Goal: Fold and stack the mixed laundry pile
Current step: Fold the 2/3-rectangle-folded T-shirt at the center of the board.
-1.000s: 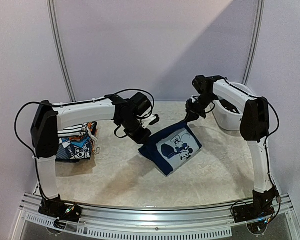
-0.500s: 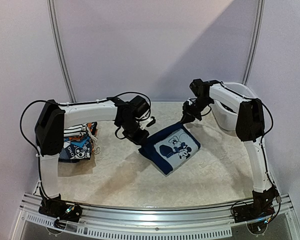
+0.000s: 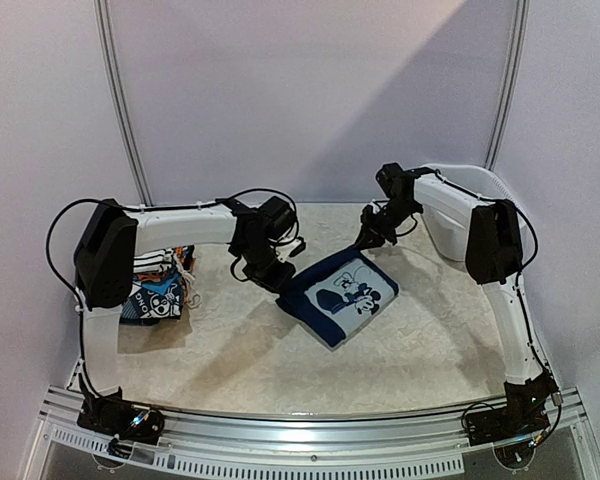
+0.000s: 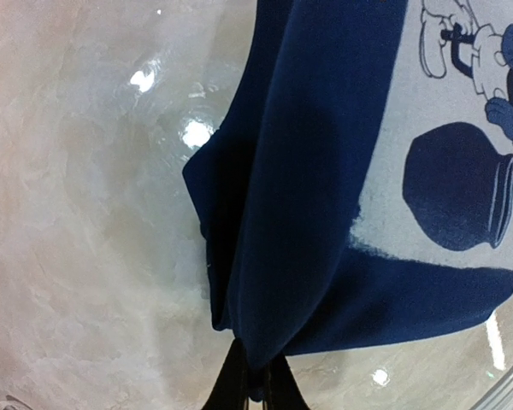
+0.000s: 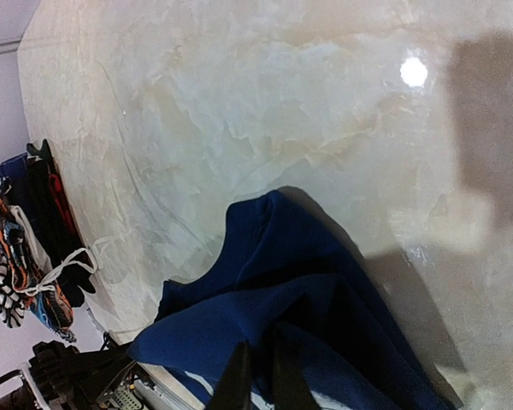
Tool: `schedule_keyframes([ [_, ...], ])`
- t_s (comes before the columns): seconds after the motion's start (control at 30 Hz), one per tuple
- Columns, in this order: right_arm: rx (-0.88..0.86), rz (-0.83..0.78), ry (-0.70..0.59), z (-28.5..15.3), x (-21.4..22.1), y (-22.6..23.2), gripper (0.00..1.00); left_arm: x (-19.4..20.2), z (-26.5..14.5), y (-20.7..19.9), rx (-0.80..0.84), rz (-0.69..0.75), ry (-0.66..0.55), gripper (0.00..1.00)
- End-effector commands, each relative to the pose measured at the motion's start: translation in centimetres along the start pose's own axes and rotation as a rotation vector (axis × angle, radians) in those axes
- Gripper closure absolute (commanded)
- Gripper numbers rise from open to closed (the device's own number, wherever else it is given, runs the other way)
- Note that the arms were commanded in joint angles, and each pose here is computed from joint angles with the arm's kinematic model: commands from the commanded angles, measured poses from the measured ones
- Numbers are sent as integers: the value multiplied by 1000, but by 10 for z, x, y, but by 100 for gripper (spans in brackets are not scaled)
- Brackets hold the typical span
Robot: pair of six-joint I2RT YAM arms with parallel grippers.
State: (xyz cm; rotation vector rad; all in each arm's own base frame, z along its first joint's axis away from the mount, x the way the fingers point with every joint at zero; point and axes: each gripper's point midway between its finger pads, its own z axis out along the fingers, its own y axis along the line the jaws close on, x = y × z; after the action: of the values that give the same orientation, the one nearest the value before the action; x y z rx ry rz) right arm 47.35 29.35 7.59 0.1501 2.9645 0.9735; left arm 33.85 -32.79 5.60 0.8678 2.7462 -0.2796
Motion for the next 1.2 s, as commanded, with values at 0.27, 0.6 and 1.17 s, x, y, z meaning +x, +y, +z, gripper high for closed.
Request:
schedule_keyframes([
  [0.27, -176, -89, -152, -25, -41, 47, 58, 29, 9, 26, -78, -160, 58, 100],
  [0.6, -85, -173, -219, -55, -14, 33, 52, 36, -30, 56, -229, -299, -7, 62],
  [1.17, -47, -290, -52, 1, 53, 6, 67, -41, -36, -18, 34, -62, -155, 54],
])
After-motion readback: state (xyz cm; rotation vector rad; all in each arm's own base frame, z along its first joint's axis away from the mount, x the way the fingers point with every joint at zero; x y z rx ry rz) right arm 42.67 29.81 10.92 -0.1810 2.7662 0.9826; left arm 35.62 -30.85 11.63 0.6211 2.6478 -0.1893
